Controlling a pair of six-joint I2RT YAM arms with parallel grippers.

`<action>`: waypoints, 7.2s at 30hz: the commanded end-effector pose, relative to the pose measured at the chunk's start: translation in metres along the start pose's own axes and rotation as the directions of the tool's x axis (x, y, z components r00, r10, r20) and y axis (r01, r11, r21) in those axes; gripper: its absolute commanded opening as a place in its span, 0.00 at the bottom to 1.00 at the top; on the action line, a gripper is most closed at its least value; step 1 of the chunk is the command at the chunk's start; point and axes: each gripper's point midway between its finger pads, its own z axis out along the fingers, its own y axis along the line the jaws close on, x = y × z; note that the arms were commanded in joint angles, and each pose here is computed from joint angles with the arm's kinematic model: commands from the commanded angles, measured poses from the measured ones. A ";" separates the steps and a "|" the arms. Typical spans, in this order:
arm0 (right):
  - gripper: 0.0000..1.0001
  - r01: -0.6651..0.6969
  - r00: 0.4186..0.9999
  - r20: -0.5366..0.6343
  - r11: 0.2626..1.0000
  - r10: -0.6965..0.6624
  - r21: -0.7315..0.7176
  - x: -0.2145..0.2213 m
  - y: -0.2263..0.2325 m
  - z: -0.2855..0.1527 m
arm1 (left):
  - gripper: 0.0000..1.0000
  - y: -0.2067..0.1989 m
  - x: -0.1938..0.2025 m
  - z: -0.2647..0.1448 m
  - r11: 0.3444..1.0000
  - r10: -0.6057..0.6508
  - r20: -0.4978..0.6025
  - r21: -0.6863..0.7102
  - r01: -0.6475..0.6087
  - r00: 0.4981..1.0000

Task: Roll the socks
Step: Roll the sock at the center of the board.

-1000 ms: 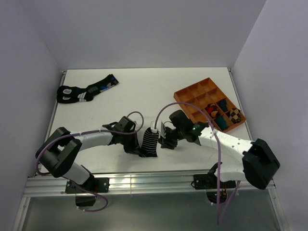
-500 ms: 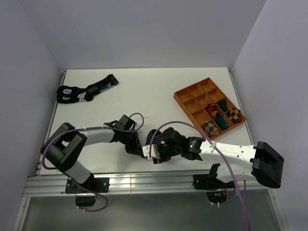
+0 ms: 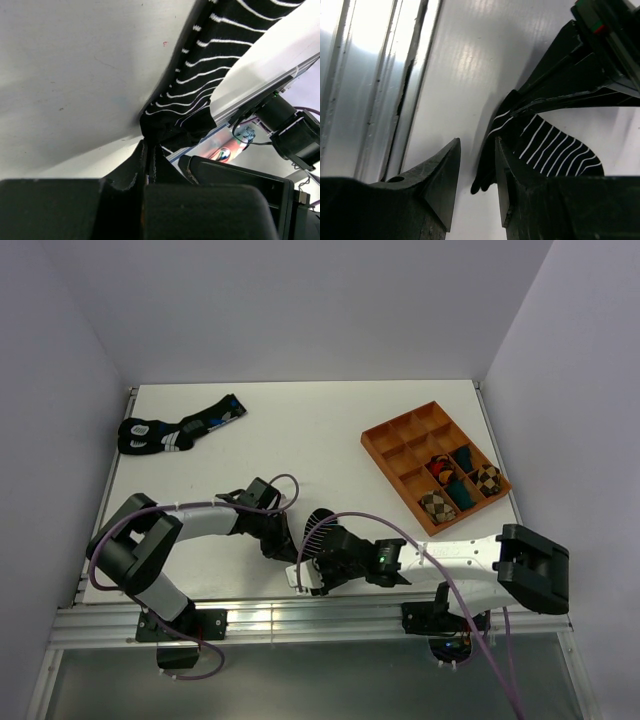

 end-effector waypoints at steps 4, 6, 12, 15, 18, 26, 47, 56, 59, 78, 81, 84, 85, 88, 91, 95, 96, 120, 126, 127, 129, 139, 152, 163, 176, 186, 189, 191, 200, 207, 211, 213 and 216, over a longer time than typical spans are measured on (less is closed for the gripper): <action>0.41 0.042 0.999 0.011 0.992 -0.044 0.121 -0.009 -0.025 0.007 | 0.00 -0.009 -0.002 -0.001 0.999 0.015 -0.003 0.038 -0.014 1.000; 0.41 0.043 0.999 0.003 0.992 -0.043 0.115 -0.007 -0.024 0.010 | 0.00 -0.010 -0.002 -0.001 0.999 0.011 -0.007 0.043 -0.011 1.000; 0.40 0.033 0.999 -0.013 0.991 -0.032 0.132 -0.003 -0.028 0.016 | 0.00 -0.011 -0.003 -0.002 0.999 0.027 -0.007 0.041 -0.026 1.000; 0.40 0.033 0.999 -0.025 0.991 -0.030 0.128 0.002 -0.026 0.020 | 0.00 -0.012 -0.003 -0.003 0.999 0.026 -0.008 0.044 -0.026 1.000; 0.40 0.026 0.999 -0.031 0.990 -0.022 0.138 0.005 -0.027 0.023 | 0.00 -0.013 -0.002 -0.003 0.998 0.025 -0.009 0.051 -0.025 1.000; 0.36 -0.003 0.999 -0.041 0.983 0.010 0.185 0.010 -0.036 0.029 | 0.00 -0.013 0.001 -0.005 0.998 0.028 -0.012 0.062 -0.027 1.000; 0.12 -0.349 0.929 0.032 0.900 0.369 -0.262 -0.011 -0.045 0.000 | 0.30 -0.034 -0.053 -0.054 0.978 -0.079 0.477 0.207 -0.025 0.875; 0.12 -0.531 0.843 -0.140 0.762 0.519 -0.372 0.003 -0.052 -0.002 | 0.30 -0.017 -0.069 -0.076 0.972 -0.055 0.676 0.205 -0.116 0.735; 0.12 -0.592 0.803 -0.224 0.691 0.553 -0.414 0.012 -0.041 0.003 | 0.30 -0.016 -0.068 -0.078 0.961 -0.039 0.710 0.219 -0.168 0.703; 0.12 -0.785 0.597 -0.415 0.393 0.686 -0.480 0.032 -0.040 0.010 | 0.28 -0.043 -0.041 -0.061 0.751 0.372 0.836 -0.015 -0.661 0.403; 0.12 -0.793 0.581 -0.428 0.365 0.692 -0.487 0.035 -0.038 0.009 | 0.28 -0.050 -0.033 -0.055 0.708 0.406 0.822 -0.007 -0.707 0.398; 0.13 -0.795 0.572 -0.436 0.339 0.695 -0.503 0.035 -0.036 0.008 | 0.31 -0.054 -0.025 -0.049 0.667 0.448 0.803 -0.008 -0.745 0.393; 0.13 -0.792 0.573 -0.432 0.336 0.696 -0.510 0.034 -0.037 0.007 | 0.32 -0.053 -0.024 -0.046 0.660 0.459 0.797 -0.011 -0.751 0.392; 0.13 -0.797 0.557 -0.437 0.306 0.706 -0.521 0.035 -0.038 0.006 | 0.33 -0.059 -0.015 -0.038 0.613 0.498 0.772 0.009 -0.790 0.395; 0.13 -0.802 0.539 -0.441 0.276 0.717 -0.530 0.035 -0.041 0.005 | 0.35 -0.059 -0.013 -0.028 0.599 0.530 0.746 0.007 -0.801 0.403; 0.13 -0.812 0.510 -0.463 0.228 0.725 -0.538 0.038 -0.040 0.004 | 0.38 -0.059 -0.005 -0.017 0.574 0.551 0.726 0.028 -0.818 0.412; 0.13 -0.811 0.508 -0.467 0.220 0.723 -0.542 0.038 -0.039 0.003 | 0.39 -0.059 -0.002 -0.015 0.569 0.554 0.722 0.035 -0.821 0.415; 0.23 -0.837 0.494 -0.463 0.258 0.736 -0.482 0.048 -0.048 0.003 | 0.00 -0.056 0.001 0.027 0.602 0.635 0.596 0.017 -0.798 0.492; 0.45 -0.838 0.519 -0.422 0.345 0.743 -0.424 0.052 -0.059 0.002 | 0.00 -0.050 0.002 0.043 0.633 0.664 0.519 -0.006 -0.774 0.538; 0.47 -0.835 0.531 -0.412 0.373 0.740 -0.405 0.051 -0.063 -0.002 | 0.00 -0.050 0.003 0.043 0.634 0.666 0.513 -0.007 -0.774 0.541; 0.51 -0.834 0.538 -0.399 0.400 0.743 -0.380 0.053 -0.068 -0.002 | 0.00 -0.050 0.004 0.044 0.644 0.666 0.506 -0.019 -0.765 0.548; 0.54 -0.871 0.490 -0.332 0.440 0.806 -0.218 0.069 -0.101 -0.015 | 0.00 -0.042 0.001 0.049 0.689 0.655 0.481 -0.062 -0.722 0.583; 0.53 -0.881 0.465 -0.171 0.473 0.869 0.006 0.095 -0.139 -0.058 | 0.00 -0.038 -0.006 0.057 0.783 0.607 0.391 -0.149 -0.604 0.691; 0.53 -0.910 0.334 -0.100 0.348 0.937 0.224 0.145 -0.157 -0.100 | 0.00 -0.042 -0.001 0.057 0.822 0.569 0.297 -0.195 -0.535 0.767; 0.40 -0.830 0.526 -0.024 0.519 0.850 0.206 0.141 -0.129 -0.135 | 0.00 -0.024 0.014 0.060 0.894 0.431 0.059 -0.162 -0.417 0.900; 0.42 -0.657 0.753 0.025 0.750 0.657 0.080 0.118 -0.098 -0.134 | 0.00 -0.032 -0.006 0.036 0.945 0.309 -0.050 -0.095 -0.313 0.950; 0.42 -0.585 0.811 0.033 0.809 0.584 0.061 0.107 -0.085 -0.133 | 0.00 -0.037 -0.008 0.036 0.946 0.302 -0.084 -0.095 -0.310 0.950; 0.42 -0.520 0.854 0.030 0.853 0.519 0.045 0.097 -0.072 -0.126 | 0.00 -0.038 -0.010 0.037 0.945 0.299 -0.100 -0.104 -0.309 0.949; 0.43 -0.355 0.934 -0.048 0.935 0.354 -0.017 0.077 -0.033 -0.089 | 0.00 -0.050 -0.018 0.045 0.951 0.285 -0.129 -0.086 -0.297 0.950; 0.43 -0.305 0.951 -0.046 0.952 0.305 -0.012 0.066 -0.030 -0.067 | 0.00 -0.051 -0.019 0.047 0.952 0.283 -0.139 -0.084 -0.296 0.949; 0.43 -0.267 0.961 -0.070 0.964 0.268 0.012 0.065 -0.030 -0.055 | 0.00 -0.048 -0.018 0.047 0.952 0.283 -0.146 -0.080 -0.296 0.948; 0.43 -0.250 0.965 -0.076 0.968 0.250 0.010 0.061 -0.028 -0.050 | 0.00 -0.047 -0.018 0.046 0.953 0.279 -0.143 -0.078 -0.292 0.950; 0.44 -0.234 0.968 -0.097 0.972 0.233 0.009 0.060 -0.027 -0.043 | 0.00 -0.047 -0.019 0.045 0.954 0.279 -0.141 -0.073 -0.291 0.950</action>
